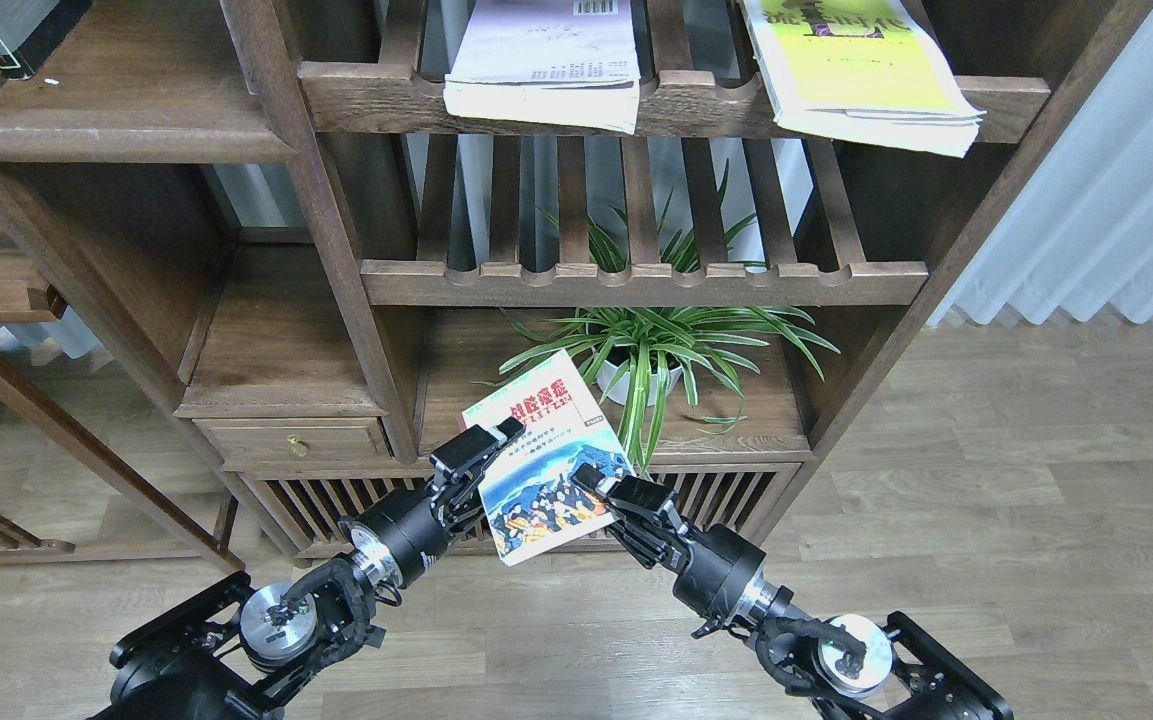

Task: Organize books on shelf
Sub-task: 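Bring the left gripper to the book and grasp its edge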

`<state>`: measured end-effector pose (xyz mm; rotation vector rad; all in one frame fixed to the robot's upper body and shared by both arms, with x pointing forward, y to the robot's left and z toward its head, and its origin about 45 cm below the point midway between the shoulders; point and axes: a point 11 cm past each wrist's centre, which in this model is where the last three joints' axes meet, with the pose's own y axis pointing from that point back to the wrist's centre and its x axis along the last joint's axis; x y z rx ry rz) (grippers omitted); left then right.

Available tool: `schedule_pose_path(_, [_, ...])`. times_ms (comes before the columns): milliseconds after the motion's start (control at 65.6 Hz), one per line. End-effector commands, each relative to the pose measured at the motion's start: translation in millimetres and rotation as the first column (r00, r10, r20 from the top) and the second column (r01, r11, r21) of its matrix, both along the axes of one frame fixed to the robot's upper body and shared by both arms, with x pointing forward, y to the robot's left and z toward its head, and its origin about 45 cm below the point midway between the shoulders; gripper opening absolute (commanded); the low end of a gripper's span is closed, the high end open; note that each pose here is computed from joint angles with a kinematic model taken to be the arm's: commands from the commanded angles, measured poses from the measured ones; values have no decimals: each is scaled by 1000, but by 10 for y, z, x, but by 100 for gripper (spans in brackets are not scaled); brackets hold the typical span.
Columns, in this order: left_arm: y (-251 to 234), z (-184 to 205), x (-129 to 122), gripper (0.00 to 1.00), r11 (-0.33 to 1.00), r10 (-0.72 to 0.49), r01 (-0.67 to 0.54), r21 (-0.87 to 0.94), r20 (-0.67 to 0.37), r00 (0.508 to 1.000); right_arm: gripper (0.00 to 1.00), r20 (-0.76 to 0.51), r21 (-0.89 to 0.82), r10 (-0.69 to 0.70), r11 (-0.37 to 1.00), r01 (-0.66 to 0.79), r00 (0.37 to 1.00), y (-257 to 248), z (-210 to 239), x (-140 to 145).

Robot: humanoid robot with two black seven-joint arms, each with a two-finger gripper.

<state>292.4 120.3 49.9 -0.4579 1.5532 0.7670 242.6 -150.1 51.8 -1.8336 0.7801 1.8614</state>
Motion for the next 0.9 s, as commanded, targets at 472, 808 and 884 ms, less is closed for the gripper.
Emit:
schedule_pose_path(472, [23,-60,-20,2,999,31,-33,-29,-51,998,3,6,3,4,1000,-4,1000,13,21,11])
schedule_pose_path(808, [17,-74,-49,2,999,15,-17,-35,-60,998,47,-41,-51,-24,998,22,999,-139,-164,40])
schedule_pose_path(884, [-4,-67,-65,2,999,0,-2,-41,-60,998,70,-58,-77,-33,997,29,998,-200,-234,91])
